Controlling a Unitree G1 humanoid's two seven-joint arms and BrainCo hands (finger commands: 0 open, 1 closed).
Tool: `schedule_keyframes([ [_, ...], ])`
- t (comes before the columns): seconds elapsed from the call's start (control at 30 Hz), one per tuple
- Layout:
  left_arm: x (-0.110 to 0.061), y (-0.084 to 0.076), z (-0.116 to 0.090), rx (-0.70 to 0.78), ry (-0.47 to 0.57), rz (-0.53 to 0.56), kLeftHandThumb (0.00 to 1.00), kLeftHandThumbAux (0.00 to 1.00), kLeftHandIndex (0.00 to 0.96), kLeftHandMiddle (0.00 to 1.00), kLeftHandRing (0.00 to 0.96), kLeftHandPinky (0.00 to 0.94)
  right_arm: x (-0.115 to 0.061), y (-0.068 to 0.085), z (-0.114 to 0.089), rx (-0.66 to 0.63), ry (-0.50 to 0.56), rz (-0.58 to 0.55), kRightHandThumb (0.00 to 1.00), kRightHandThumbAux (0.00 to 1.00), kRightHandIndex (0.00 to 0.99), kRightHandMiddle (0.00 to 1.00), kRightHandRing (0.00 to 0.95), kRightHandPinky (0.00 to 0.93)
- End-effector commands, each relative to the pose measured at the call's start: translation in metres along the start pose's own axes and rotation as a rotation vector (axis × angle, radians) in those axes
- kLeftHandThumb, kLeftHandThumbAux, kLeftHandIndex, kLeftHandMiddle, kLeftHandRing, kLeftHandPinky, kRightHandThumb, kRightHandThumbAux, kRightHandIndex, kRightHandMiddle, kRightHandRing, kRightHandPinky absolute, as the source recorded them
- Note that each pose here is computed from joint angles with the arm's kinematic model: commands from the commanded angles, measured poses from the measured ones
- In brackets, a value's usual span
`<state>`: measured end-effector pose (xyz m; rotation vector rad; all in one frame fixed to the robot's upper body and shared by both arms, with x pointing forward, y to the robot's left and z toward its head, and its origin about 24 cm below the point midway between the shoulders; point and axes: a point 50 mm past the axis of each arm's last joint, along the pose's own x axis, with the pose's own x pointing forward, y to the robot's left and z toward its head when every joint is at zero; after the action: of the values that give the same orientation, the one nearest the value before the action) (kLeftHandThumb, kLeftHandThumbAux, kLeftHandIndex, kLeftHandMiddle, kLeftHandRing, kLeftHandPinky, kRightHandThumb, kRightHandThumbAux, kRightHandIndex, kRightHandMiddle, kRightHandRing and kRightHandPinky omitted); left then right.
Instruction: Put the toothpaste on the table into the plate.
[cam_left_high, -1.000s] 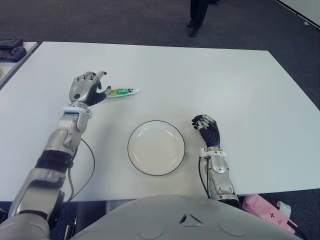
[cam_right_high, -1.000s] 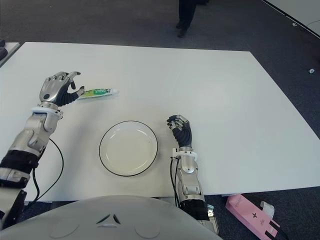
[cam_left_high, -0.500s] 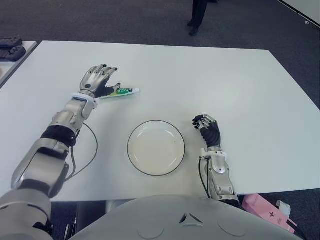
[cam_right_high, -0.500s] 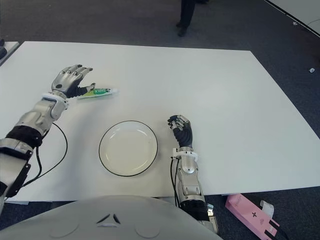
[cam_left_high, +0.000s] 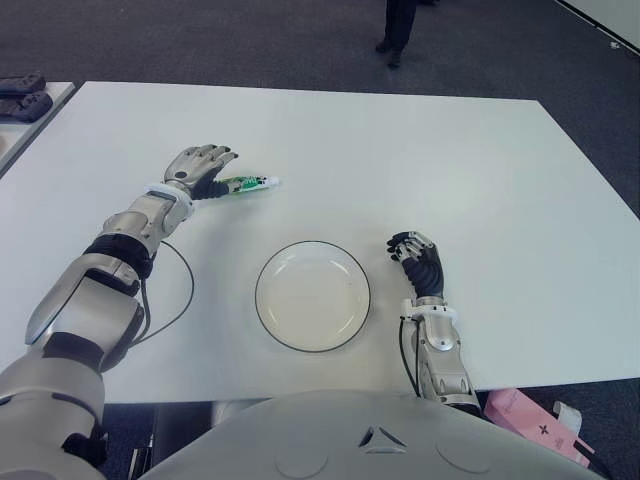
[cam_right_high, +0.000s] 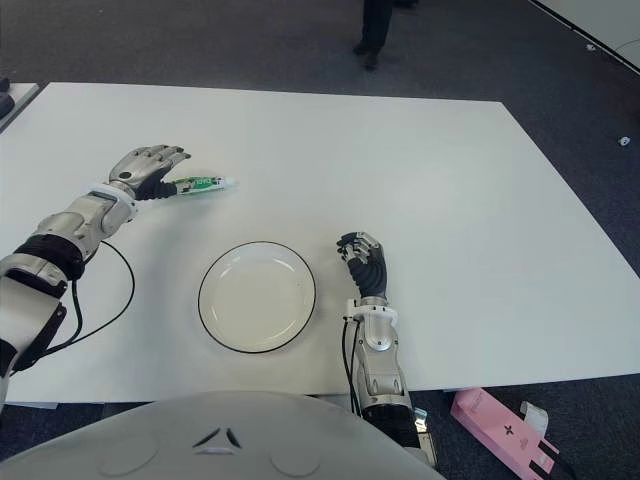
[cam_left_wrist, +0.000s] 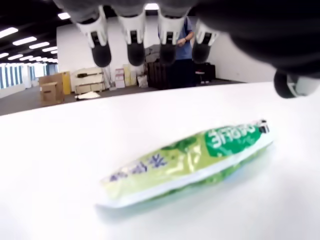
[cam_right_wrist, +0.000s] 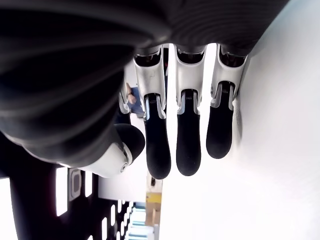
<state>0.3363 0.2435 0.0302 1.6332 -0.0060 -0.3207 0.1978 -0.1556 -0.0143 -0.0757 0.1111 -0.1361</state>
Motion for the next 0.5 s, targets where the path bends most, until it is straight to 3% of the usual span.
schedule_keyframes([
  [0.03, 0.006, -0.001, 0.008, -0.015, -0.025, -0.053, 0.427, 0.097, 0.0, 0.0, 0.0, 0.0, -0.002, 0.0, -0.003, -0.005, 0.021, 0.005, 0.703, 0.729, 0.43, 0.5, 0.482, 0.471],
  [0.5, 0.011, -0.019, 0.024, -0.009, -0.056, -0.259, 0.46, 0.174, 0.0, 0.0, 0.0, 0.0, -0.004, -0.001, -0.004, -0.001, 0.023, -0.005, 0.704, 0.729, 0.43, 0.498, 0.477, 0.465],
])
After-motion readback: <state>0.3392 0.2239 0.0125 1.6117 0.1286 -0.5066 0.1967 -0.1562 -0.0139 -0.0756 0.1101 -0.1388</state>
